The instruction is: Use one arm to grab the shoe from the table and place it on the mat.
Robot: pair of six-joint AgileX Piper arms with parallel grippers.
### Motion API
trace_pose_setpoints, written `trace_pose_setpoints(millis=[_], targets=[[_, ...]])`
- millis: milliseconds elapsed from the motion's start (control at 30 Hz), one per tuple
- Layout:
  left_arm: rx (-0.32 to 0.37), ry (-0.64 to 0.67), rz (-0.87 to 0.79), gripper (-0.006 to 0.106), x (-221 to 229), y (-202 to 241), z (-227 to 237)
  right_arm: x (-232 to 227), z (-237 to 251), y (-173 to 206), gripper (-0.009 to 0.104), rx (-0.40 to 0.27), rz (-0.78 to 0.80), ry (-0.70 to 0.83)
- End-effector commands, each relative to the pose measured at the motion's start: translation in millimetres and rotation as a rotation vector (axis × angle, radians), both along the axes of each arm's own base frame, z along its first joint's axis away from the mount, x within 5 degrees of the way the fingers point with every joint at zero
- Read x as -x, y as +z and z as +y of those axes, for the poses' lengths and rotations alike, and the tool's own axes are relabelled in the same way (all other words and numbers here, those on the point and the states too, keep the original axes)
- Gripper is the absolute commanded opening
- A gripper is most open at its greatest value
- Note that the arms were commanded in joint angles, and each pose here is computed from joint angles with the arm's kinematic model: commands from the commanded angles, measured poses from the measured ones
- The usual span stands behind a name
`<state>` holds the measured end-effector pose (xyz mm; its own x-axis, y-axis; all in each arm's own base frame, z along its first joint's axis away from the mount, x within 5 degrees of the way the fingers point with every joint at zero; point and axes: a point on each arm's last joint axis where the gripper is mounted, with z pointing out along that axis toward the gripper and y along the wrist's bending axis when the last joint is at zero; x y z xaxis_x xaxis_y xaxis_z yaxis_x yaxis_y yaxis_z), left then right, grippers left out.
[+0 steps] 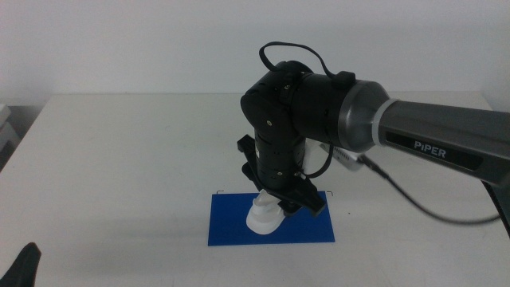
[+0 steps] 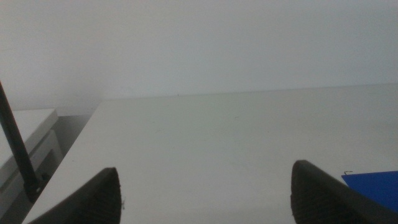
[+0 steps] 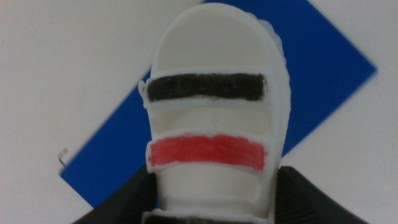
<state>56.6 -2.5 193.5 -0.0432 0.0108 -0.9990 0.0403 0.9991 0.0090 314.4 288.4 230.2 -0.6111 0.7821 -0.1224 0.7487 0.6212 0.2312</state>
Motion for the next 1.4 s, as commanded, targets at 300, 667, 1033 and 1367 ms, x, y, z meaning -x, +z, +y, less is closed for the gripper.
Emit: trace_pose_setpoints(millis=[300, 667, 1033, 1367], targets=[[0.018, 0.001, -0.089, 0.094, 1, 6, 0, 6, 6, 34, -0.004, 0.054, -0.115, 0.698], [0.018, 0.001, -0.089, 0.094, 1, 6, 0, 0, 2, 35, -0.004, 0.299, -0.214, 1.257], [0.018, 0.001, -0.089, 0.094, 1, 6, 0, -5, -3, 35, -0.004, 0.354, -0.222, 1.305], [0.018, 0.001, -0.089, 0.094, 1, 6, 0, -7, -3, 36, -0.004, 0.539, -0.271, 1.804]])
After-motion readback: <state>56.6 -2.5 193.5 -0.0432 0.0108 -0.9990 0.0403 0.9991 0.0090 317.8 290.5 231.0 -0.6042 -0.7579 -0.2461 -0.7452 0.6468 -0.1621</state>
